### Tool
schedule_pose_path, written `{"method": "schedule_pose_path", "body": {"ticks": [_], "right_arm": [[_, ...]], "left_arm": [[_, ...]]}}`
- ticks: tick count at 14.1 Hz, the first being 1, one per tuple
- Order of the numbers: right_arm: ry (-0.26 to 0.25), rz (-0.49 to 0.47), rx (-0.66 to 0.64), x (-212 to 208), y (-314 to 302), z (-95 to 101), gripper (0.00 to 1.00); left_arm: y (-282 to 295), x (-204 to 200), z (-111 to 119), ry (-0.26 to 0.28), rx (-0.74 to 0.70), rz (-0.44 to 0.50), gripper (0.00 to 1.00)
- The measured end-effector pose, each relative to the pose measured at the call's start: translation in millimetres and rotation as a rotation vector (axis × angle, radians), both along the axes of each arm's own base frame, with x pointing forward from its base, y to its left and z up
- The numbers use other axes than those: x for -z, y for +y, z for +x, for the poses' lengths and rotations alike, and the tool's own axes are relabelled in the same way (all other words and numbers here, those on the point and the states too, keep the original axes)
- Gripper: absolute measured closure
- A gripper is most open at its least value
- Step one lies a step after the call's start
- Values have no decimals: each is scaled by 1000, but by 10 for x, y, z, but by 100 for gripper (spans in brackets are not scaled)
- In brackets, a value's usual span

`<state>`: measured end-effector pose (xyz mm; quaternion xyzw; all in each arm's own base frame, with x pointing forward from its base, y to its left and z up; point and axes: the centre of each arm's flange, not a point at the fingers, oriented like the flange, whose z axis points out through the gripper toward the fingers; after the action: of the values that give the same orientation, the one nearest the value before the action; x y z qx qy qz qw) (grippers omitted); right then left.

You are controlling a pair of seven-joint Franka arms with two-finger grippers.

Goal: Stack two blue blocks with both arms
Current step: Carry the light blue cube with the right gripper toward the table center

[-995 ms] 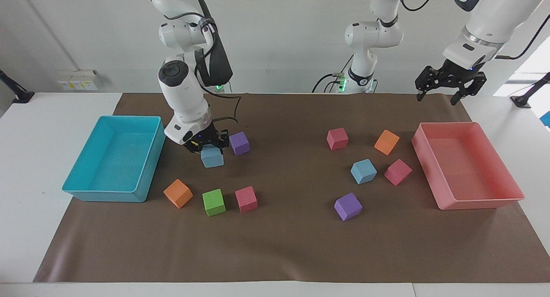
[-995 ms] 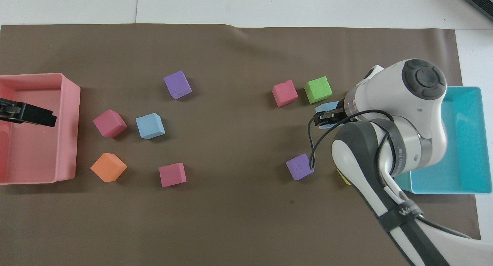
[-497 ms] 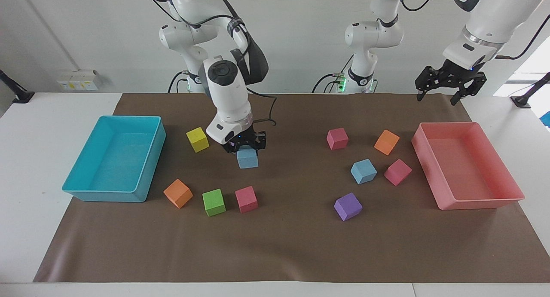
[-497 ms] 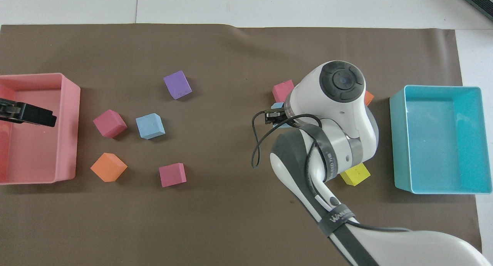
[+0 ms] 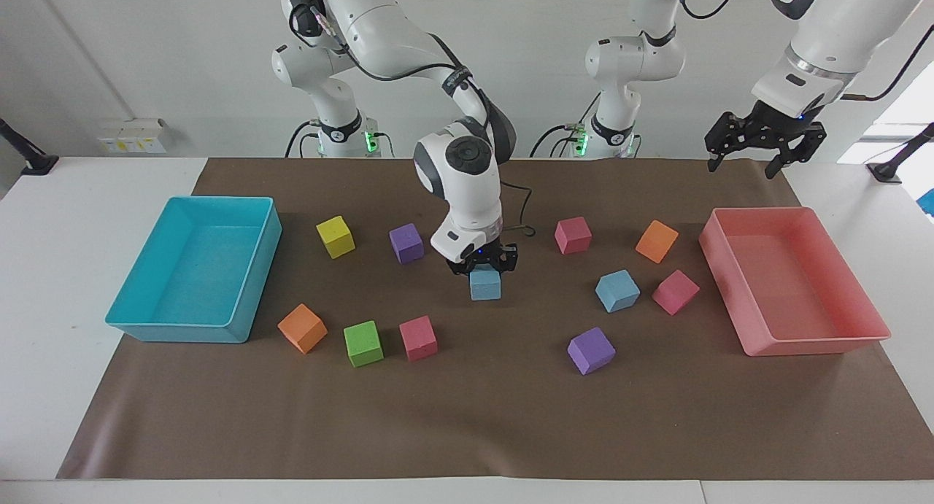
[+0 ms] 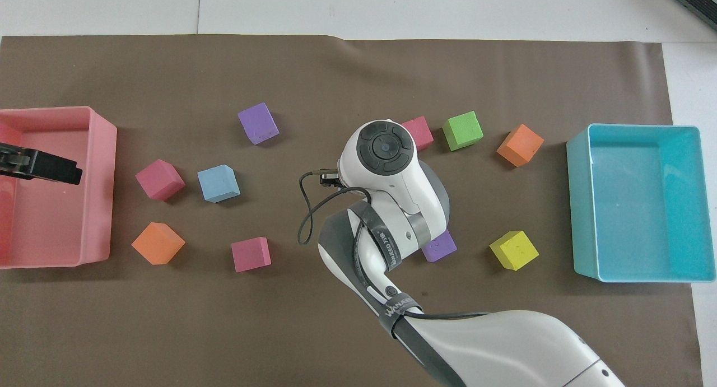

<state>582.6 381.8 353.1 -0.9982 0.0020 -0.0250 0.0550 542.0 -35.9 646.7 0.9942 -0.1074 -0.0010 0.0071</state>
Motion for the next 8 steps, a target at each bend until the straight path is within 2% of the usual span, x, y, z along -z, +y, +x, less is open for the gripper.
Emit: {"method": "schedule_pose_path", "body": {"ticks": [3,8], "right_arm": [[0,-2,-12,134,83,-43,44],[41,-30,-15,416,47,-137,44]], "left_arm": [[0,0,0,0,0,0,0],[0,0,0,0,0,0,0]]}}
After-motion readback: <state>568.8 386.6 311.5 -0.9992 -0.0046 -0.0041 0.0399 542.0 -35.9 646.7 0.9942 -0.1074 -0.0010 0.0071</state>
